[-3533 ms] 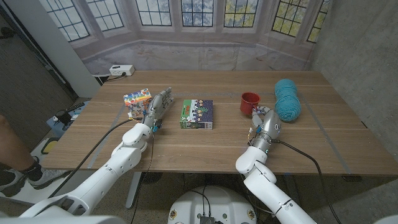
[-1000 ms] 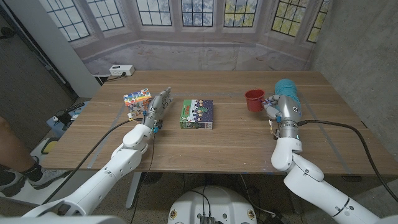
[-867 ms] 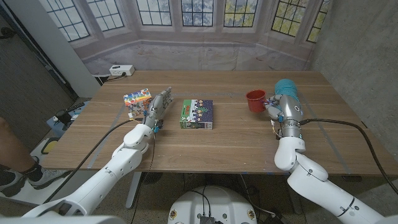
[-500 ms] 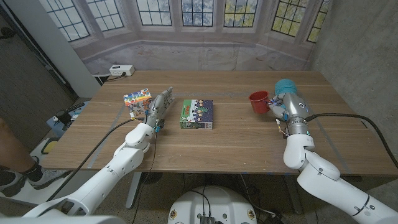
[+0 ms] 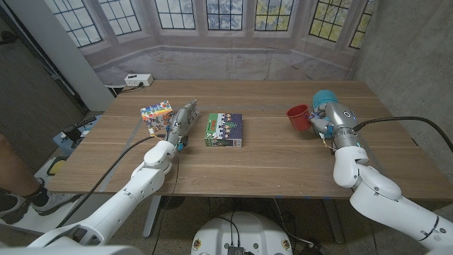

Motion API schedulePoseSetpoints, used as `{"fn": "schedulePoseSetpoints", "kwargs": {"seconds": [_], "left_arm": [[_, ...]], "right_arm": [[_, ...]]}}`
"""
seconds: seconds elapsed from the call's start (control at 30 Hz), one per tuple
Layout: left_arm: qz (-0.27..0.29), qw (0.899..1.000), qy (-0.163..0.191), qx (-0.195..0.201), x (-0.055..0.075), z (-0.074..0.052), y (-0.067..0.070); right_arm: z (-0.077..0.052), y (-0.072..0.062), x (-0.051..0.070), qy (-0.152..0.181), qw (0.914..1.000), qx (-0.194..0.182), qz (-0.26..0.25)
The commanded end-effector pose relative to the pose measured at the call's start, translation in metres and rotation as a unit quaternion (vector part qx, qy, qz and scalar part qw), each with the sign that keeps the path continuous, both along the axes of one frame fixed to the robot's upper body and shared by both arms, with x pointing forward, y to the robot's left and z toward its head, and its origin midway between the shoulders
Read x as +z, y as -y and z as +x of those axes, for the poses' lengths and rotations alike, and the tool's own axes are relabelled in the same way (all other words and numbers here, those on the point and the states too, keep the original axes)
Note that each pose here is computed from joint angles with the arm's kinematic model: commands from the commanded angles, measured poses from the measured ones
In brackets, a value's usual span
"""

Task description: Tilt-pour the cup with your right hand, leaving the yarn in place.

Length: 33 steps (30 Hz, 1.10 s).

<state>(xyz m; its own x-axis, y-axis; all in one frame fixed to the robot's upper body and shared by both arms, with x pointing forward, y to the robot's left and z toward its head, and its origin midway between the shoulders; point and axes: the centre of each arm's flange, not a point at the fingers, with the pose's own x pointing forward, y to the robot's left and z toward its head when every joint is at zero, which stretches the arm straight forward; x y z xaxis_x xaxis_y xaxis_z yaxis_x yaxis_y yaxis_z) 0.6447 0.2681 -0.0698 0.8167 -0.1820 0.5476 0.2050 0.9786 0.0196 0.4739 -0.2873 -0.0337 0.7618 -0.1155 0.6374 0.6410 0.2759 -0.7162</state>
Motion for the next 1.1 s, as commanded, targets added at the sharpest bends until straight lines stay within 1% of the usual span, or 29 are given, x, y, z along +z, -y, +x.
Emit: {"fn": "schedulePoseSetpoints", "kwargs": {"seconds": [0.03,0.3,0.53,0.77,0.9,1.1], "left_arm": [[-0.004,1.000,0.007,0.002,0.003,-0.002,-0.001],[-0.008,1.000,0.012,0.000,0.005,-0.004,-0.001],[-0.014,1.000,0.005,-0.005,0.001,-0.003,-0.002],[-0.017,1.000,0.005,-0.006,-0.001,-0.004,-0.002],[-0.019,1.000,0.007,-0.006,-0.002,-0.005,-0.002],[-0.020,1.000,0.008,-0.005,-0.002,-0.006,-0.002]], "right_arm": [[-0.006,0.007,0.016,-0.022,0.9983,-0.017,-0.051],[-0.009,0.005,0.025,-0.024,0.9935,-0.030,-0.107],[-0.011,0.000,0.031,-0.021,0.9853,-0.037,-0.165],[-0.011,-0.003,0.036,-0.026,0.9802,-0.038,-0.192],[-0.010,-0.006,0.041,-0.029,0.9751,-0.040,-0.216],[-0.009,-0.008,0.045,-0.033,0.9698,-0.049,-0.237]]}}
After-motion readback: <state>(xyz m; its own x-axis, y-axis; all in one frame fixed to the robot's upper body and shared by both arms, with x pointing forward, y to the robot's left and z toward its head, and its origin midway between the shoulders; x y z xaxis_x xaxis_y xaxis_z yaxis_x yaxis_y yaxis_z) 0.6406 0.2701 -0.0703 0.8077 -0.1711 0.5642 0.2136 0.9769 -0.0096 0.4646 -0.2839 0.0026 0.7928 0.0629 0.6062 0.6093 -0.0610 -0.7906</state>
